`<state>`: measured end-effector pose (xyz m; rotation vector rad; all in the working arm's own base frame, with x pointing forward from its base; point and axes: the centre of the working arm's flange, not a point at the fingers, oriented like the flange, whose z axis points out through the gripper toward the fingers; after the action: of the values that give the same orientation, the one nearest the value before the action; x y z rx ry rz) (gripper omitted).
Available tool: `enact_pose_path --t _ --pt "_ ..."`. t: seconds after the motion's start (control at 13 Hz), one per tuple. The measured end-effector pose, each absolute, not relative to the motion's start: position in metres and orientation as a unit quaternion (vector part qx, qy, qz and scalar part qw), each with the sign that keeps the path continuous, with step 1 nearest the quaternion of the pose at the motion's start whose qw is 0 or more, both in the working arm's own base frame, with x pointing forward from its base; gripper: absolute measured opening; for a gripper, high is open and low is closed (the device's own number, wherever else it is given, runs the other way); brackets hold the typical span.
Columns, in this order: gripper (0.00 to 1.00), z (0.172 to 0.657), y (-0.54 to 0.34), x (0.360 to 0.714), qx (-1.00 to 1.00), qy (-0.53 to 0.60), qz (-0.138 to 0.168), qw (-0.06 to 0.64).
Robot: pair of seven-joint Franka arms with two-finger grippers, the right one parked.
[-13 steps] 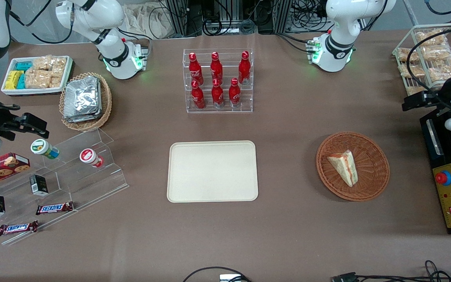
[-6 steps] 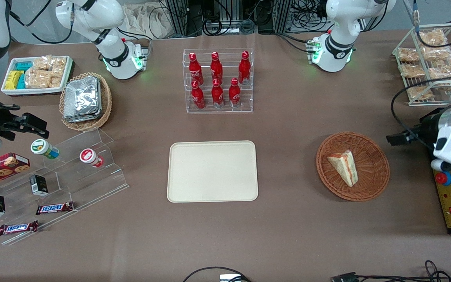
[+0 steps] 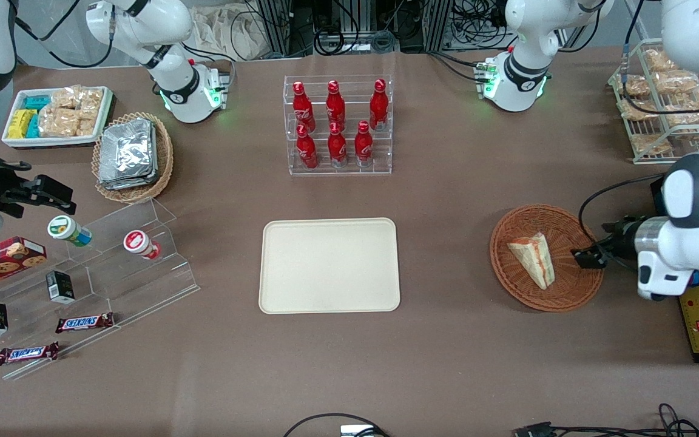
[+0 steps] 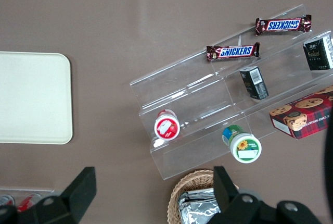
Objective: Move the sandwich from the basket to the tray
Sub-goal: 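Lower the open left gripper onto the wrapped sandwich in the basket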
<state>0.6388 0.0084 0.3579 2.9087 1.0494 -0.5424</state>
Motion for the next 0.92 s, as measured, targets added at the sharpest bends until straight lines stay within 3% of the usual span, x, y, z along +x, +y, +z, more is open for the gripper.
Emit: enact_pose_path --t 0.92 --pt "1.00 0.240 -0.023 0.630 0.907 0.379 -0.182 0.031"
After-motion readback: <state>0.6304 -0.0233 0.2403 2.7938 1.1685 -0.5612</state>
